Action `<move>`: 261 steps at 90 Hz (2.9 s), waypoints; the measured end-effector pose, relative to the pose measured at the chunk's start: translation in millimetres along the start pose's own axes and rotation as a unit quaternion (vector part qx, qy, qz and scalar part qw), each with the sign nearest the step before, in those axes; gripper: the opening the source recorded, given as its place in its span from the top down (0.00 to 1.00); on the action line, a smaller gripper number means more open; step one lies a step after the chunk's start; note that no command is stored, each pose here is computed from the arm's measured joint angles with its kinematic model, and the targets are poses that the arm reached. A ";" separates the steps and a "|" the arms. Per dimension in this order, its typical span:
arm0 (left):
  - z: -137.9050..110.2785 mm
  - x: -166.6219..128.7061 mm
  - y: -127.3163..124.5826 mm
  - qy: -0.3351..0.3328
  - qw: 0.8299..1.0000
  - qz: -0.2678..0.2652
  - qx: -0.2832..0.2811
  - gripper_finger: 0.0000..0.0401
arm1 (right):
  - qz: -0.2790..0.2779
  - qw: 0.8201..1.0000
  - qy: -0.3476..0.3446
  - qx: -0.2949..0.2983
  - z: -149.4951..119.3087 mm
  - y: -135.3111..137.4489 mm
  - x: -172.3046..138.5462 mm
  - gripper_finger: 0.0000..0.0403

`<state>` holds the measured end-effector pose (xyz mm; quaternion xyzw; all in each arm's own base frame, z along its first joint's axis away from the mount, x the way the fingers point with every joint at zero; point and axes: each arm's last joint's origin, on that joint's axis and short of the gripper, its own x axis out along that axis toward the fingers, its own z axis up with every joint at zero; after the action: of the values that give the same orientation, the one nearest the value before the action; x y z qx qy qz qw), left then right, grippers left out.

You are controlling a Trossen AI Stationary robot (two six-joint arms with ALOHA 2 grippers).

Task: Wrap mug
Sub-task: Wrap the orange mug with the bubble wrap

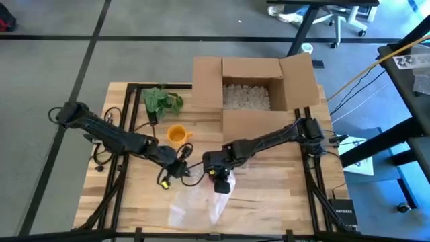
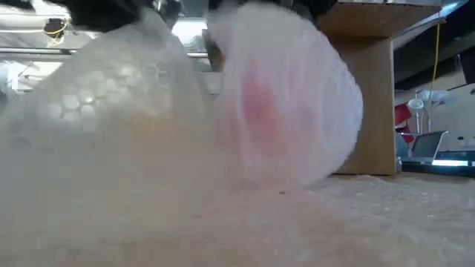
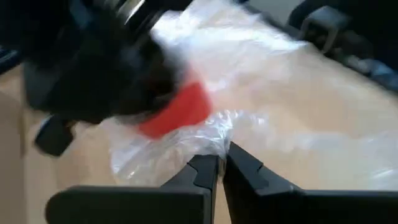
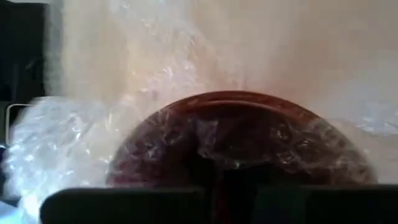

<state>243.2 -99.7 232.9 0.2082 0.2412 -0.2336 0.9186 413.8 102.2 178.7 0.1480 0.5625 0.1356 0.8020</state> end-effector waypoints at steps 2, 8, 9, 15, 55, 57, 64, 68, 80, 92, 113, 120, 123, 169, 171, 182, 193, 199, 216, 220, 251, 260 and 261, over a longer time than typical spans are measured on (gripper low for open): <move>1.2 -2.0 -1.5 -0.002 1.000 -0.002 -0.002 1.00 | 0.000 1.000 0.001 0.001 -0.1 -0.5 1.1 0.96; 3.8 -5.3 -5.3 -0.007 1.000 -0.001 -0.002 1.00 | -0.003 1.000 0.012 0.004 -2.1 -3.1 8.0 0.96; 4.0 -5.8 -5.9 -0.006 1.000 -0.001 -0.002 1.00 | -0.002 1.000 0.013 0.004 -2.1 -3.4 9.4 0.96; 4.8 -8.8 -9.1 -0.002 1.000 0.001 -0.006 1.00 | 0.003 1.000 0.013 0.005 -1.3 -3.5 10.8 0.96; 1.3 10.0 -35.5 0.001 0.998 -0.018 -0.064 1.00 | -0.018 1.000 0.016 0.006 2.1 -0.7 14.3 0.96; 0.6 13.9 -37.7 -0.008 0.998 -0.020 -0.061 1.00 | -0.018 1.000 0.016 0.006 2.5 -0.4 14.0 0.96; -9.6 30.9 -45.1 -0.014 0.998 -0.022 -0.053 1.00 | -0.019 1.000 0.015 0.005 3.5 0.1 13.2 0.96; -15.4 41.1 -47.0 -0.017 0.998 -0.019 -0.049 1.00 | -0.019 1.000 0.015 0.005 3.5 0.0 13.3 0.96; -34.9 72.0 -46.8 0.001 0.999 0.008 -0.045 1.00 | -0.021 1.000 0.017 0.004 2.6 1.7 13.8 0.96; -50.9 94.7 -38.2 0.002 0.999 0.034 -0.034 1.00 | -0.016 1.000 0.019 0.005 2.1 2.5 14.0 0.96; -55.4 112.5 -13.6 -0.030 0.997 0.066 -0.008 1.00 | -0.028 0.998 0.055 0.017 -5.5 2.9 13.6 0.96; -52.9 115.6 0.0 -0.032 0.996 0.080 0.006 1.00 | -0.037 0.996 0.079 0.026 -10.5 1.2 12.4 0.96; -52.1 116.6 6.2 -0.032 0.996 0.088 0.010 1.00 | -0.041 0.995 0.087 0.029 -12.0 0.5 11.4 0.96; -43.3 101.5 12.8 0.013 0.995 0.094 -0.006 1.00 | -0.070 0.993 0.090 0.035 -15.8 4.8 12.3 0.96; -40.0 97.8 11.2 0.012 0.996 0.091 -0.004 1.00 | -0.070 0.993 0.089 0.034 -15.5 4.9 12.3 0.96; -18.5 71.8 1.8 -0.002 0.997 0.077 0.006 1.00 | -0.072 0.993 0.083 0.033 -14.7 4.9 12.8 0.96; 3.7 43.4 -8.1 -0.036 0.997 0.074 0.012 1.00 | -0.083 0.993 0.082 0.034 -15.0 4.8 12.9 0.96; 13.9 29.7 -14.7 -0.058 0.996 0.067 0.019 1.00 | -0.092 0.991 0.083 0.039 -15.5 4.2 12.6 0.96; 26.1 8.0 -31.1 -0.068 0.993 0.086 0.036 1.00 | -0.134 0.986 0.086 0.050 -18.8 4.0 11.5 0.96; 25.6 7.8 -32.9 -0.060 0.993 0.097 0.036 1.00 | -0.137 0.985 0.086 0.056 -18.8 3.2 11.0 0.96; 9.4 11.2 -39.7 0.014 0.996 0.076 -0.038 1.00 | -0.115 0.990 0.075 0.038 -16.4 6.0 13.2 0.96; -9.7 20.7 -46.2 0.044 0.994 0.066 -0.071 1.00 | -0.109 0.992 0.061 0.029 -13.6 6.6 14.7 0.96; -11.7 22.2 -46.9 0.045 0.994 0.065 -0.073 1.00 | -0.108 0.992 0.061 0.029 -13.5 6.7 14.7 0.96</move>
<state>231.5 -138.9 198.9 0.1655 0.2845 -0.1457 0.9330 405.6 115.2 164.3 0.1007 0.6268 0.0403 0.7716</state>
